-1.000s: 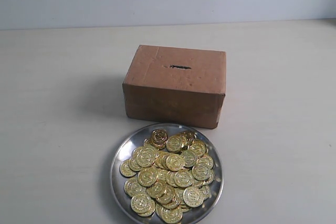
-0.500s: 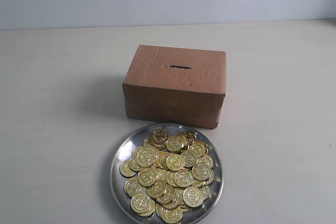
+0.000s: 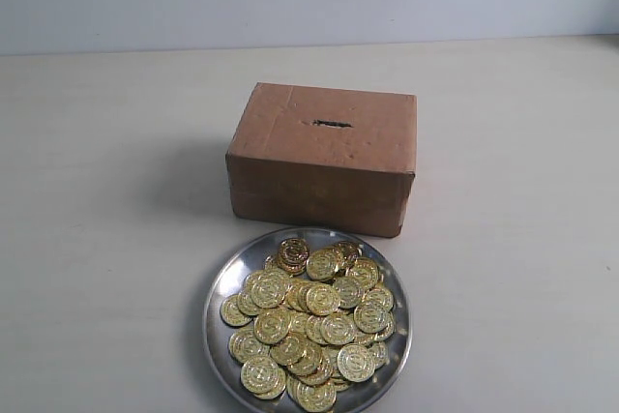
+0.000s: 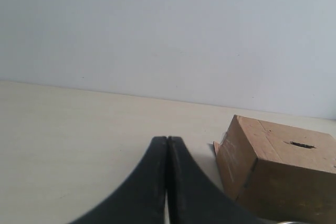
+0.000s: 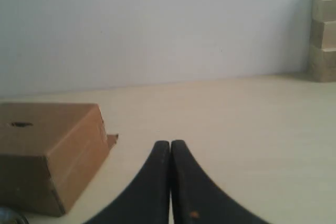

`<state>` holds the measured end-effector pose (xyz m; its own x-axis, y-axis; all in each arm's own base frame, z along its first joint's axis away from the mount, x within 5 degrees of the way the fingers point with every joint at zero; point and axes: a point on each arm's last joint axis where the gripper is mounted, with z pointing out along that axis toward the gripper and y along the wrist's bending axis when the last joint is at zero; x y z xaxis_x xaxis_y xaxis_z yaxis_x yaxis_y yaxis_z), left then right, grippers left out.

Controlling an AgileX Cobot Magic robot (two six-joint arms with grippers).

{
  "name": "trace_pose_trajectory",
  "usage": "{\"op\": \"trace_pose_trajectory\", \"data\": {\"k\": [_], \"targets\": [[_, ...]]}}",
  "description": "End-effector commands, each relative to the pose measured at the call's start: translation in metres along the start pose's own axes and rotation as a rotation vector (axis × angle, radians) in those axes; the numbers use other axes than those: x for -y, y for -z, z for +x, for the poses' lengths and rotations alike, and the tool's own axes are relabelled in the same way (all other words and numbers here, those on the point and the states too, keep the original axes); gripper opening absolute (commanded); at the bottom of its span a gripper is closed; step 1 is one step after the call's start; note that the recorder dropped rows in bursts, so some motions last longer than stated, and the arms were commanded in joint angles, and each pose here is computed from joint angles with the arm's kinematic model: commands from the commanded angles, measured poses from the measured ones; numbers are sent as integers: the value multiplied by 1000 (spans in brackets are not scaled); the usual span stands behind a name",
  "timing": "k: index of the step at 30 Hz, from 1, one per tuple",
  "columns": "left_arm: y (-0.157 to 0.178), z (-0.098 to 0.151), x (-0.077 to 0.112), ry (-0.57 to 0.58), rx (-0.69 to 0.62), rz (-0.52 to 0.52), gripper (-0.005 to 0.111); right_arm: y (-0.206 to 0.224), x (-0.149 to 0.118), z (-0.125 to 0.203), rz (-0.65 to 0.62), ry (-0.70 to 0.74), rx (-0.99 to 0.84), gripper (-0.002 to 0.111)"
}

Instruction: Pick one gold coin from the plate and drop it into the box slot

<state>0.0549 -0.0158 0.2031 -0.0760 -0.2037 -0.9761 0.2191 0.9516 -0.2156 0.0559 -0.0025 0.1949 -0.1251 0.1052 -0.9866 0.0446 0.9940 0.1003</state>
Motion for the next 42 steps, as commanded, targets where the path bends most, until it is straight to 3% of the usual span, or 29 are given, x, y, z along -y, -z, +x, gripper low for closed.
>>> {"op": "trace_pose_trajectory", "data": {"k": [1, 15, 42], "targets": [[1, 0, 1, -1, 4, 9, 0, 0, 2, 6, 17, 73, -56, 0], [1, 0, 1, -1, 4, 9, 0, 0, 0, 7, -5, 144, -58, 0], [1, 0, 1, -1, 4, 9, 0, 0, -1, 7, -26, 104, -66, 0]]}}
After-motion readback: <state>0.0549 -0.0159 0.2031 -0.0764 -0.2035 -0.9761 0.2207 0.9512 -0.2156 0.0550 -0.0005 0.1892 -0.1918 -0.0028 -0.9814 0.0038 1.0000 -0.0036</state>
